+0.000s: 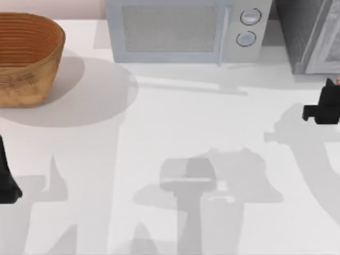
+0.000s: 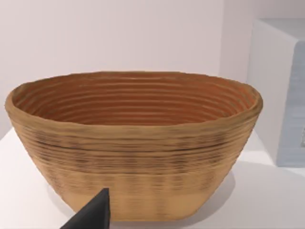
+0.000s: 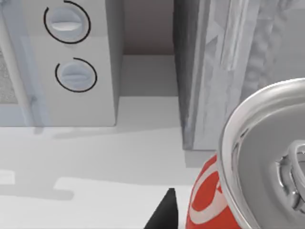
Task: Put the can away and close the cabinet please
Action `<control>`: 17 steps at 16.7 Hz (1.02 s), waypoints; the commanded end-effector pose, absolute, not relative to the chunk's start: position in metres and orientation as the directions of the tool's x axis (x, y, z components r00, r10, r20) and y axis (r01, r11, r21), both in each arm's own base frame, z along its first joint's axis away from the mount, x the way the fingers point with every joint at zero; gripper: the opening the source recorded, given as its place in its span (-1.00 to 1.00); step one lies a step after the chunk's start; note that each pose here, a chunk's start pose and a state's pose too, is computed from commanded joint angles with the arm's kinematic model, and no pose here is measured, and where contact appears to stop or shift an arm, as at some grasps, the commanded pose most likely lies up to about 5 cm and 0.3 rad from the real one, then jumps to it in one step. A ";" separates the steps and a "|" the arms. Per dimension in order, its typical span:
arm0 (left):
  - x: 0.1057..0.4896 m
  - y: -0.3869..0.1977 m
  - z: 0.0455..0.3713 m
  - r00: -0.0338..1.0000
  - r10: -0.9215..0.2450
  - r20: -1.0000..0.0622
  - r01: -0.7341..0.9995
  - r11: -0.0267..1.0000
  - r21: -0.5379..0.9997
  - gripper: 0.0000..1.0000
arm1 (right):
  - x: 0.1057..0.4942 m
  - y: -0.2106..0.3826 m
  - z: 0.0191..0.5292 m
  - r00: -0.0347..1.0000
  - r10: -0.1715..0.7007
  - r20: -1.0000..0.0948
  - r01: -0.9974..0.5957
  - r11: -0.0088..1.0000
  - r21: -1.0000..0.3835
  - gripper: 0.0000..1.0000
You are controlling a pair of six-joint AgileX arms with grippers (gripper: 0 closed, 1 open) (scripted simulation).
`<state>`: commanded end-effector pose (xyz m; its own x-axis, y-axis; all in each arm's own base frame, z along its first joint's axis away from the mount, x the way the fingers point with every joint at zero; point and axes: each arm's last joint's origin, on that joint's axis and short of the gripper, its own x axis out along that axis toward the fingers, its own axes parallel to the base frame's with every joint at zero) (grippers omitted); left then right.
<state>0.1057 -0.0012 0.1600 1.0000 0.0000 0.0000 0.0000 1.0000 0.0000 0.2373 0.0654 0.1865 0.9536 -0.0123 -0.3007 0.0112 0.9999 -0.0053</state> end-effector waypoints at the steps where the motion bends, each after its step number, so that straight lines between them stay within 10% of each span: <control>1: 0.106 -0.001 0.160 1.000 0.000 0.000 0.000 1.000 0.000 1.00 | 0.235 0.065 0.192 0.955 -0.011 -0.295 0.011 1.000 -0.003 -1.00; 17: 0.106 -0.001 0.160 1.000 0.000 0.000 0.000 1.000 0.000 1.00 | 0.176 0.029 0.210 0.985 -0.001 -0.173 0.006 1.000 0.026 -1.00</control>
